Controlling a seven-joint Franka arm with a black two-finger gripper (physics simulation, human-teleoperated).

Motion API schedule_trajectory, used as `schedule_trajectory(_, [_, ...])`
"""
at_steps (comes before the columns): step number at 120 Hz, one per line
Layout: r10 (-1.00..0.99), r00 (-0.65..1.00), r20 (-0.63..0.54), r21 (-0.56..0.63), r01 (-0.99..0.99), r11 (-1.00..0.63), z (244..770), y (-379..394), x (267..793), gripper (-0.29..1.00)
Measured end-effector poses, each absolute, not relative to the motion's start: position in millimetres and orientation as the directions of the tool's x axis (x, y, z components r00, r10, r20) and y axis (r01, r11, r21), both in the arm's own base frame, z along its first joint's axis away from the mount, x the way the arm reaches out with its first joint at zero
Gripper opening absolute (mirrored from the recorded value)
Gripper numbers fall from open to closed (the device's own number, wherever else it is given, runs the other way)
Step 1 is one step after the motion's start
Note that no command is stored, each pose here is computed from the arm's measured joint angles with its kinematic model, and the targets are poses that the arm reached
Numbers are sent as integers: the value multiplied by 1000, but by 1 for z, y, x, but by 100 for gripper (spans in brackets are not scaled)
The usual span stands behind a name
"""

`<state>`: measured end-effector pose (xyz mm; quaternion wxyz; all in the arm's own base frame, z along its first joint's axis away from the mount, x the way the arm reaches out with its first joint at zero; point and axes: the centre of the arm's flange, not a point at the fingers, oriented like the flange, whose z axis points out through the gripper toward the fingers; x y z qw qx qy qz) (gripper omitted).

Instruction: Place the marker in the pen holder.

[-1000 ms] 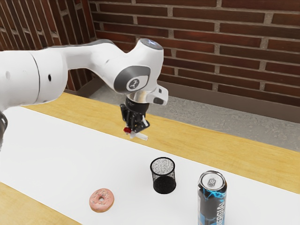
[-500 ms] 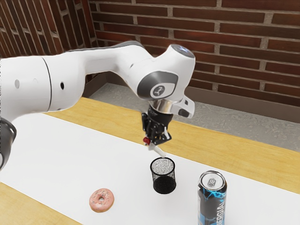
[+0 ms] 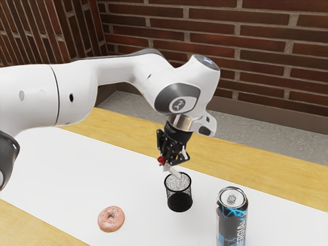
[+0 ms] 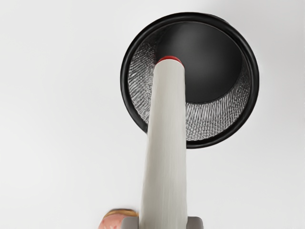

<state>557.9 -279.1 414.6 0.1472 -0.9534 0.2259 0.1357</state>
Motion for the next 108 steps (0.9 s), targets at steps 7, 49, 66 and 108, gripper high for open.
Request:
schedule_trajectory(7, [-388,860,-332,-220,-471,-855,411,-281,557,-6])
schedule_trajectory(49, [-357,844,-400,-219,-467,-857,366,-282,559,10])
schedule_trajectory(66, [-351,854,-385,-210,-451,-867,381,-276,560,39])
schedule_trajectory(108, [44,999,29,-111,47,-993,658,31,532,64])
